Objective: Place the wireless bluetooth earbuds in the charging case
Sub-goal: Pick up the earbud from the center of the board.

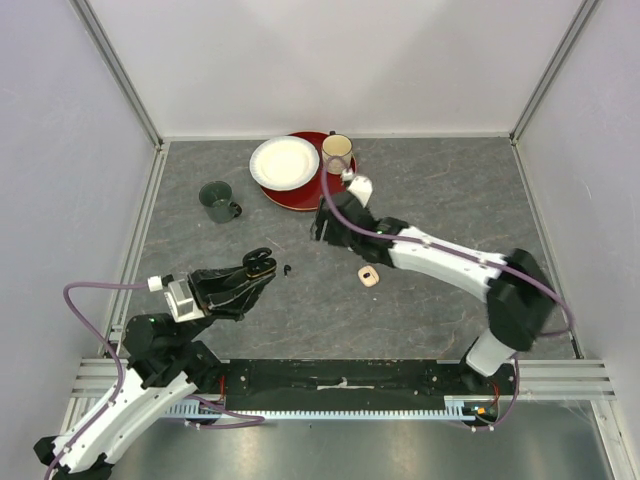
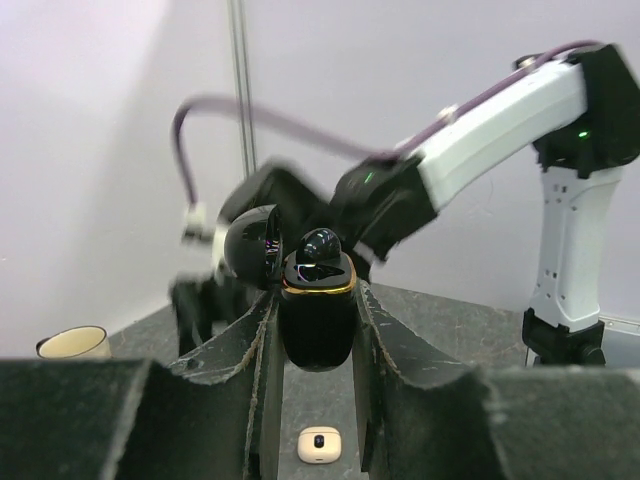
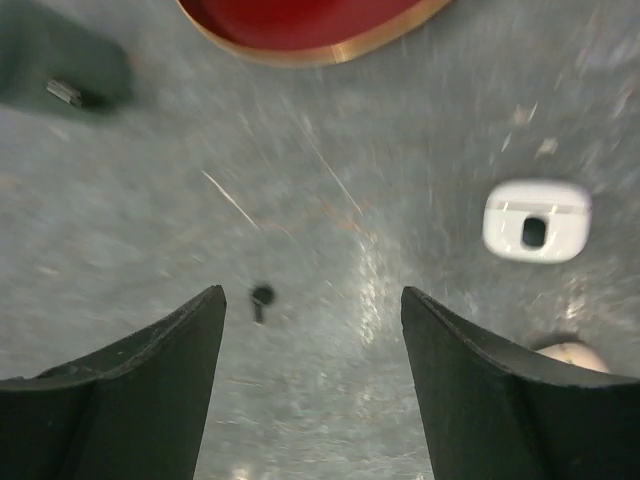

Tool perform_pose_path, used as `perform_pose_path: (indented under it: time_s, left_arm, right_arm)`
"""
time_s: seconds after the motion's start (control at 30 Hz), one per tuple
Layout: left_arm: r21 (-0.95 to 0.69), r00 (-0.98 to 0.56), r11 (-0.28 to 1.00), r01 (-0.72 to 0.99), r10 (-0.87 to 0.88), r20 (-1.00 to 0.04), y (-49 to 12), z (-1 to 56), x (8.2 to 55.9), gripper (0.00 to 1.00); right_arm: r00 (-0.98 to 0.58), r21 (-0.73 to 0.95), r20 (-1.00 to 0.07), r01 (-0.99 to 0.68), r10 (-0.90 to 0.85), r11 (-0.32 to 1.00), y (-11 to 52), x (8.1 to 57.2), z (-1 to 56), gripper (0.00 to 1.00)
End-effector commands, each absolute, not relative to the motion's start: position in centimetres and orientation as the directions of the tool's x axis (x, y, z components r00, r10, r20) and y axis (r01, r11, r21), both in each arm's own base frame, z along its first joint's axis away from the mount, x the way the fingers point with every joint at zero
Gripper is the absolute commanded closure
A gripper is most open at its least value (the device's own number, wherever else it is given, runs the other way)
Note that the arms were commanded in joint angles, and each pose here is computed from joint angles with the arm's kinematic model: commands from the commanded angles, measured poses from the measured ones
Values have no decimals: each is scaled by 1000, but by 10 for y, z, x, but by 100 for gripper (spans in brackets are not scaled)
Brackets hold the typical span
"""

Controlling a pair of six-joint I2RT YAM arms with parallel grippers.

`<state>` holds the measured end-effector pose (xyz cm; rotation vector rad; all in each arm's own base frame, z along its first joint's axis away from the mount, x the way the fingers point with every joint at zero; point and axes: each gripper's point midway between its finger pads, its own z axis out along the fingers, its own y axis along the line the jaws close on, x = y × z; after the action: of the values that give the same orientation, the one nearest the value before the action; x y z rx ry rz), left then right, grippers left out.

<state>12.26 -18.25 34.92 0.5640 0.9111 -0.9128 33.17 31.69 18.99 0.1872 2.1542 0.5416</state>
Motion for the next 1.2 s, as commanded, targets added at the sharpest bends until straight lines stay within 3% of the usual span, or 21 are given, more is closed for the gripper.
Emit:
perform_pose_path:
  time_s: [0.0, 0.37, 0.6, 1.17]
  left_arm:
    - [38, 321, 528, 848, -455, -831, -172, 370, 116, 98]
    - [30, 328, 543, 839, -462, -824, -165, 372, 114, 98]
    - [32, 330, 548, 836, -455, -827, -164, 370, 114, 98]
    - [21, 331, 566, 824, -452, -828, -160, 369, 117, 98]
  right_arm:
    - [-769, 476, -569, -19, 291, 879, 351, 312, 129, 23]
    - [-817, 439, -510, 21, 268, 898, 417, 307, 79, 26]
    - [-838, 437, -447, 101, 313, 894, 426, 300, 65, 28]
    - [-842, 439, -415, 145, 344, 887, 442, 303, 46, 40]
